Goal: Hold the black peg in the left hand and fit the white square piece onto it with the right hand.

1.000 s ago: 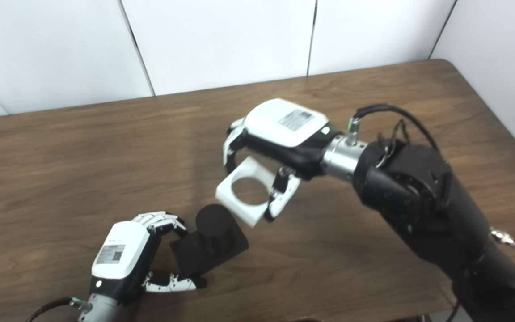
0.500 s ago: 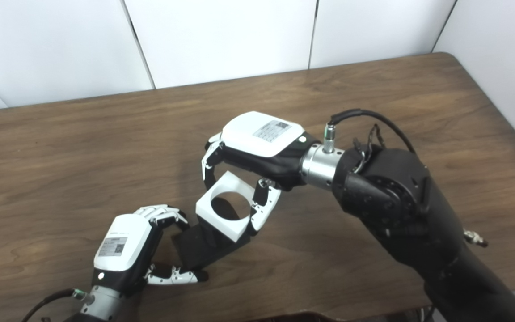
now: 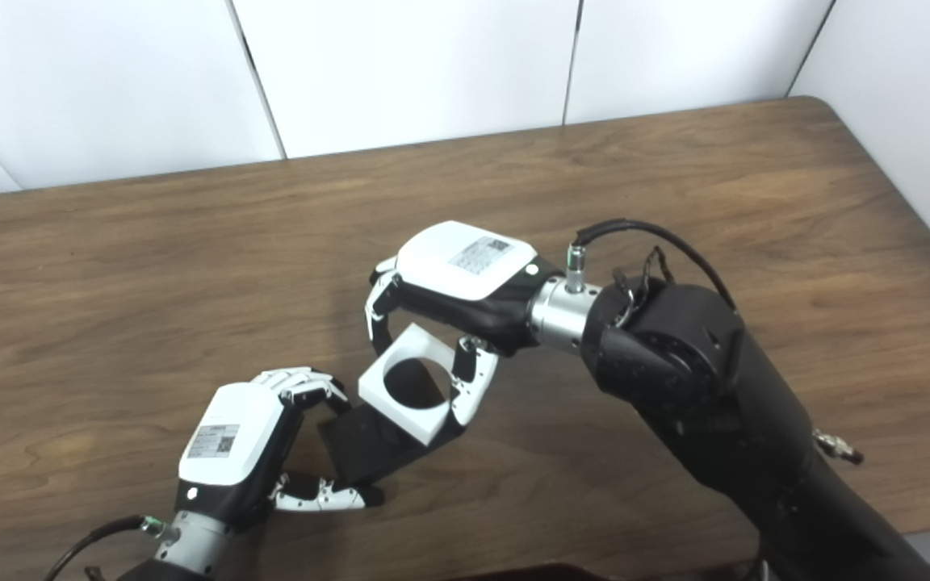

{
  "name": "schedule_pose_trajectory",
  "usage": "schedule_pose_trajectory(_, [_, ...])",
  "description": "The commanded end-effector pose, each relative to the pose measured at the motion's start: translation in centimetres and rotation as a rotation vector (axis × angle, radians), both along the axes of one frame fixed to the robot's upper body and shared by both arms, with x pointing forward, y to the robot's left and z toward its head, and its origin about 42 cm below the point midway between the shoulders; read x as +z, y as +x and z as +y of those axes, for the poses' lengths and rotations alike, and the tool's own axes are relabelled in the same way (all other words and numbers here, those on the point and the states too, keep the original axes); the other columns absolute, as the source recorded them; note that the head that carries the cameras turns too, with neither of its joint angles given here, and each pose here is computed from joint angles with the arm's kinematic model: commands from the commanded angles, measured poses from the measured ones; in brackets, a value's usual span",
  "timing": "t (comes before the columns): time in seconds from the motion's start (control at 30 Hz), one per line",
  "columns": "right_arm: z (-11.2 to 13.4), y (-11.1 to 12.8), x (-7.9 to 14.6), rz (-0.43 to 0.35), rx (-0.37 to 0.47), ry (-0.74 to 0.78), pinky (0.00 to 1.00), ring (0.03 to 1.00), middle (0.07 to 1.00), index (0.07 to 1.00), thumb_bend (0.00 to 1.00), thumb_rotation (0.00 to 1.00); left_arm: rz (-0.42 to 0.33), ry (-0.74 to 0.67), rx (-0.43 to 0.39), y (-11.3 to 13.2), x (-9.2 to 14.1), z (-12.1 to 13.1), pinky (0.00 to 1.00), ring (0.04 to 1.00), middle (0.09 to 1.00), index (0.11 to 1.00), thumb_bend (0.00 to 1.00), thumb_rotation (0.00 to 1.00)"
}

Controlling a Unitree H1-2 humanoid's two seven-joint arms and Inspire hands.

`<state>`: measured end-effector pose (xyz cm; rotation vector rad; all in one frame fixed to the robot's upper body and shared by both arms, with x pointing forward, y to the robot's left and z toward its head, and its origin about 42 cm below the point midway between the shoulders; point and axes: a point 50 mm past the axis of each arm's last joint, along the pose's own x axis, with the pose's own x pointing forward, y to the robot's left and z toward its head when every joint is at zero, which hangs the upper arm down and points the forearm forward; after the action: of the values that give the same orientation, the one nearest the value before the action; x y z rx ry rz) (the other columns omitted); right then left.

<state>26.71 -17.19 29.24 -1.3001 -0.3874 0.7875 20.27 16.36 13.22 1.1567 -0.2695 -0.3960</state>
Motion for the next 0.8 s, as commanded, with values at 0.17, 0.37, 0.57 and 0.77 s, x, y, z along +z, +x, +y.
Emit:
schedule_pose_trajectory(0.17, [0.2, 0.5, 0.5, -0.092, 0.026, 0.035, 0.89, 0.879, 0.753, 0.482, 0.52, 0.13, -0.029, 0.002, -0.016, 0.2, 0.6, -0.6, 0.78, 0.783, 0.727, 0.487, 0.52, 0.05])
schedule_pose_trajectory(0.37, [0.5, 0.6, 0.2, -0.088, 0.028, 0.043, 0.89, 0.882, 0.754, 0.482, 0.52, 0.13, -0.027, 0.0, -0.019, 0.2, 0.5, -0.8, 0.78, 0.783, 0.727, 0.486, 0.52, 0.05])
schedule_pose_trajectory(0.57, [0.9, 0.4, -0.3, -0.087, 0.032, 0.05, 0.89, 0.875, 0.751, 0.482, 0.52, 0.13, -0.027, 0.004, -0.018, 0.1, 0.6, -1.0, 0.79, 0.786, 0.728, 0.486, 0.52, 0.05])
schedule_pose_trajectory(0.77, [1.2, 0.4, -0.6, -0.084, 0.035, 0.05, 0.89, 0.876, 0.751, 0.482, 0.52, 0.13, -0.024, 0.002, -0.016, 0.1, 0.7, -1.1, 0.79, 0.789, 0.729, 0.486, 0.52, 0.05])
